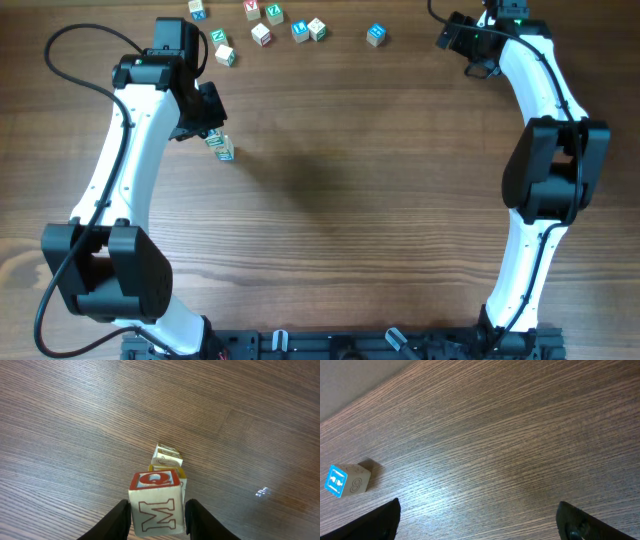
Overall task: Form a tower
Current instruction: 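Lower the red 'Q' block onto the 'M' block and release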
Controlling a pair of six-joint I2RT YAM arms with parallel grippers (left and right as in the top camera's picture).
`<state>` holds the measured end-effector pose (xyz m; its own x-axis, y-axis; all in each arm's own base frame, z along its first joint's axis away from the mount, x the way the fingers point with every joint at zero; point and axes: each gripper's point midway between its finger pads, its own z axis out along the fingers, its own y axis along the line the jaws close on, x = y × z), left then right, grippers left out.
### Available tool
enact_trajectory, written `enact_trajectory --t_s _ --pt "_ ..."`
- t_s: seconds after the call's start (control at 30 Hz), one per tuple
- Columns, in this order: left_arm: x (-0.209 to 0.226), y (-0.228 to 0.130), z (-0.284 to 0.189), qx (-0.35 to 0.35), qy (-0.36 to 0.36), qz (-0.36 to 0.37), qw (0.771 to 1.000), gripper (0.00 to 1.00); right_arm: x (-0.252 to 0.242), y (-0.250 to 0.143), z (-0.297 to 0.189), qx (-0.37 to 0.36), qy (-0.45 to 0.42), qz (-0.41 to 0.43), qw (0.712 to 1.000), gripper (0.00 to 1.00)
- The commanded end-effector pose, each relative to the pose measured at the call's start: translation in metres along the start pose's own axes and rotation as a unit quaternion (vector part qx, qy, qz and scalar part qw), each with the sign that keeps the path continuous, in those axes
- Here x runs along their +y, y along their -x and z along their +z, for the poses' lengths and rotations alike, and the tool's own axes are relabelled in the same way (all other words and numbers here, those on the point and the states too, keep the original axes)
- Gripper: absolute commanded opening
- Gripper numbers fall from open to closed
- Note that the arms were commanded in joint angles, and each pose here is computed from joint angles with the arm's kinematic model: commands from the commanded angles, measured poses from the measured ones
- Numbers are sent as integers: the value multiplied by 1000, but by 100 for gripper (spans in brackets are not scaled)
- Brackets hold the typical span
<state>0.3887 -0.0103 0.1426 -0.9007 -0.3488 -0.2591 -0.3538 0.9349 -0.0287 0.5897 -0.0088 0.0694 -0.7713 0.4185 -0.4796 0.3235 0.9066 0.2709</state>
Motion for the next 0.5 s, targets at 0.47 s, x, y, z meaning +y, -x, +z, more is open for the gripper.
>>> enact_trajectory --t_s 0.47 --pt "-2 -2 7 13 -10 0 1000 36 8 12 -18 -20 6 -7 1000 100"
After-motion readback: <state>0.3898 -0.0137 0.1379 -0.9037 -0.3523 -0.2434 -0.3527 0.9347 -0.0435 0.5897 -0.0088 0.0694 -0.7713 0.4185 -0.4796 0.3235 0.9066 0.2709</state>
